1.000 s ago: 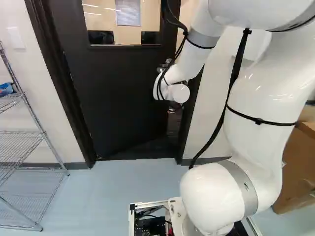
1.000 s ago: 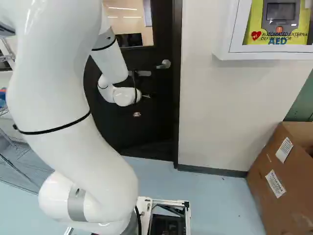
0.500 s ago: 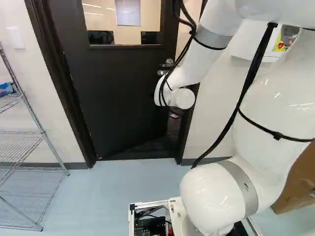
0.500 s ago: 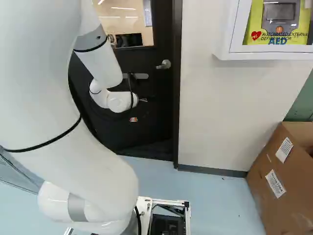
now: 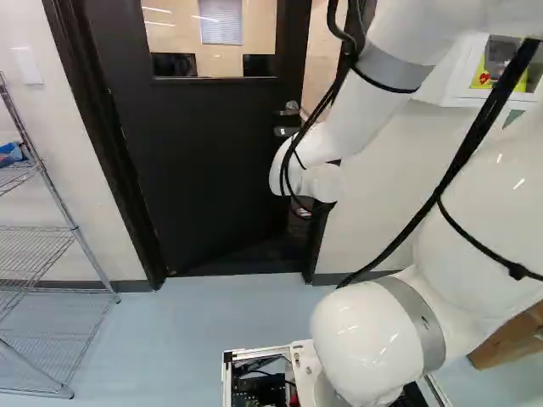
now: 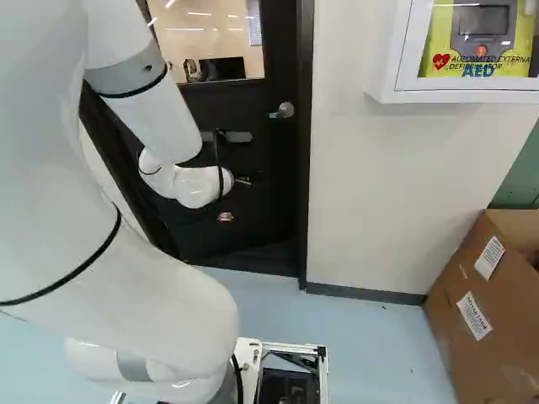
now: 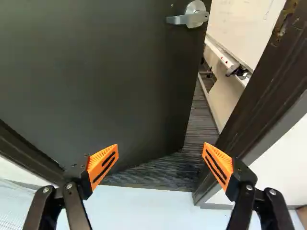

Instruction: Open the door and move inside

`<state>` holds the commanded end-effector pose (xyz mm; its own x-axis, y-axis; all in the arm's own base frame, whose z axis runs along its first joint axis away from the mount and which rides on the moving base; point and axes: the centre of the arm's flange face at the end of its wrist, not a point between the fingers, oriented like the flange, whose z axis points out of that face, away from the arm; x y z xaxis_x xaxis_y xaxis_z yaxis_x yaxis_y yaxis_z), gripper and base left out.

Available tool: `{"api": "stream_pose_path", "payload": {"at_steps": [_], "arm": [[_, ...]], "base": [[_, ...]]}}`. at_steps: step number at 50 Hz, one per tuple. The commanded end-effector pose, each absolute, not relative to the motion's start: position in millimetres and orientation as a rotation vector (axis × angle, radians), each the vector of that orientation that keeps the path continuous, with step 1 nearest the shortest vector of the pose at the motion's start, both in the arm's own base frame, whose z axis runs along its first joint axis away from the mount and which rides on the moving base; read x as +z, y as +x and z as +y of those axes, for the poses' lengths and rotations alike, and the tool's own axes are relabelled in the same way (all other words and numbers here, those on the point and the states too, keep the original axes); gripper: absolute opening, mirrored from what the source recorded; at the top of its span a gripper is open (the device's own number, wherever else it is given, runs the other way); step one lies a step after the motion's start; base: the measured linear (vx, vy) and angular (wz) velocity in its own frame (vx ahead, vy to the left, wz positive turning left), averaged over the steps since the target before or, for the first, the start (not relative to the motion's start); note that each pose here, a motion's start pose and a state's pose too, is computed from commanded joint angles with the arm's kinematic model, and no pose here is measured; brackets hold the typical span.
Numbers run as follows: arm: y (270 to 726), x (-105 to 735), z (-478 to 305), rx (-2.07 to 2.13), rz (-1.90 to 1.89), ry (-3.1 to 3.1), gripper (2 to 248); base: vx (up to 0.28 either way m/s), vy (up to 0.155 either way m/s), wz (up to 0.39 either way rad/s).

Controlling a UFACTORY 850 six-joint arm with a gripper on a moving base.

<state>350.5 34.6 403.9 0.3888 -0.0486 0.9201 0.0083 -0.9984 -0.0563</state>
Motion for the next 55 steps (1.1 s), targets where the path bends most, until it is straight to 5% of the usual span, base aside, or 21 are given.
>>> {"api": "stream_pose_path", "payload": {"at_steps": [55], "arm": [[330, 402, 34, -1.714, 0.032, -2.568, 247]], "base": [[0.005, 0.006, 0.000]]}}
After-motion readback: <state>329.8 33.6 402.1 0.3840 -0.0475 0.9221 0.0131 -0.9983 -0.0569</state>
